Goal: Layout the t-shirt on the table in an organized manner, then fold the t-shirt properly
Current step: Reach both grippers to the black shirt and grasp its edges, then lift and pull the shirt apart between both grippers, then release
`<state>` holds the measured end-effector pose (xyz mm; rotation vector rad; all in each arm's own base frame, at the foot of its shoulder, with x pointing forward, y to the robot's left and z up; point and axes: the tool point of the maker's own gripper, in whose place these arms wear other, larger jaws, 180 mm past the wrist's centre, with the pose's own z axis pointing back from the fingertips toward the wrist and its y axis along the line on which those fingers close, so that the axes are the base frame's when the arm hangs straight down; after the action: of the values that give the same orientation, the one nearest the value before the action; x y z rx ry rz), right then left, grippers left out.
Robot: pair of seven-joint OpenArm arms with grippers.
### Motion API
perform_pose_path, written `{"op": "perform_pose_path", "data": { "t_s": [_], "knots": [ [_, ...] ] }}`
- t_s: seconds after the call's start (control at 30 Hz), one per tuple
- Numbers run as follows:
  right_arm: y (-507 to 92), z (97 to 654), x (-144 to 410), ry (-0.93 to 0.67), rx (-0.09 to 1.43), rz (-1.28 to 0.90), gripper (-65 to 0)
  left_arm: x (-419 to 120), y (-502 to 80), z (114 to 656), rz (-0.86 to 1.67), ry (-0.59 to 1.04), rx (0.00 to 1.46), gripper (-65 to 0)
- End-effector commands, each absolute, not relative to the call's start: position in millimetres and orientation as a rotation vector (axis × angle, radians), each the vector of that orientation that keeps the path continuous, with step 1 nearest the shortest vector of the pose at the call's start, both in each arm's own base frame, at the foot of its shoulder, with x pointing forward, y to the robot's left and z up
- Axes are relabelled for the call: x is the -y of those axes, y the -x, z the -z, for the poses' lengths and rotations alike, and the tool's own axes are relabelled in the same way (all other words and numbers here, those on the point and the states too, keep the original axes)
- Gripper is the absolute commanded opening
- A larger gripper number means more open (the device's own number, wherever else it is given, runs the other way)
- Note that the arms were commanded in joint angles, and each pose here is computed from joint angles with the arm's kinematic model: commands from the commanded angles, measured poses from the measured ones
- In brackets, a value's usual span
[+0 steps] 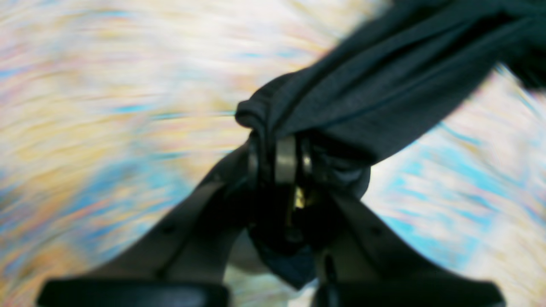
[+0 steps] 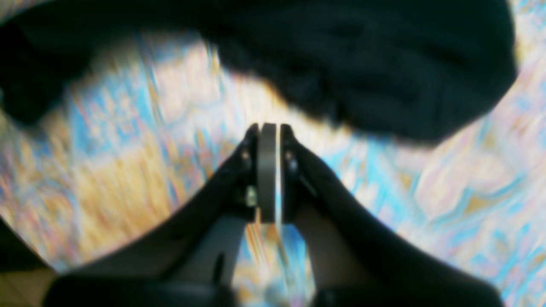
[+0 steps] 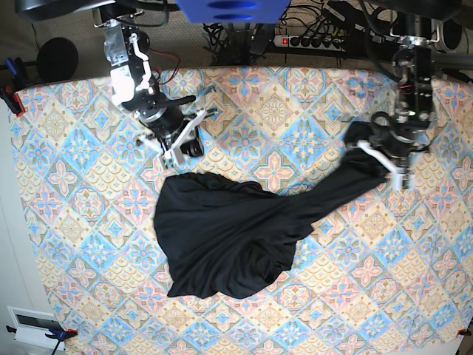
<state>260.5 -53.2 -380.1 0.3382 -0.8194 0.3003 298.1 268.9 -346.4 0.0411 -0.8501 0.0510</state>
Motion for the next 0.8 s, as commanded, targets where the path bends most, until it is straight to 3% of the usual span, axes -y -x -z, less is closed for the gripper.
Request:
{"op": "perform_pose_path", "data": {
  "t_s": [0.0, 0.2, 0.4, 0.53, 0.77],
  "knots": [
    [-273, 362, 44, -0.371, 0.889, -0.317, -60.3, -291, -303, 327, -0.079, -0.089, 0.908, -65.0],
    [-309, 358, 34, -0.368, 0.916, -0.367, -55.9, -372, -280, 303, -0.272, -0.229, 0.948, -65.0],
    [-341, 353, 31, -0.349, 0.936, -0.397, -53.5, -430, -251, 316, -0.445, -0.299, 0.893, -65.0],
    [-351, 353, 26, -0.344, 0.932, -0.422, -53.4, -433, -237, 331, -0.458, -0.300, 0.826, -64.2],
    [-361, 360, 28, -0.331, 0.915, -0.425, -53.4, -398, -241, 330, -0.326, -0.164, 0.766, -49.8]
  ]
}}
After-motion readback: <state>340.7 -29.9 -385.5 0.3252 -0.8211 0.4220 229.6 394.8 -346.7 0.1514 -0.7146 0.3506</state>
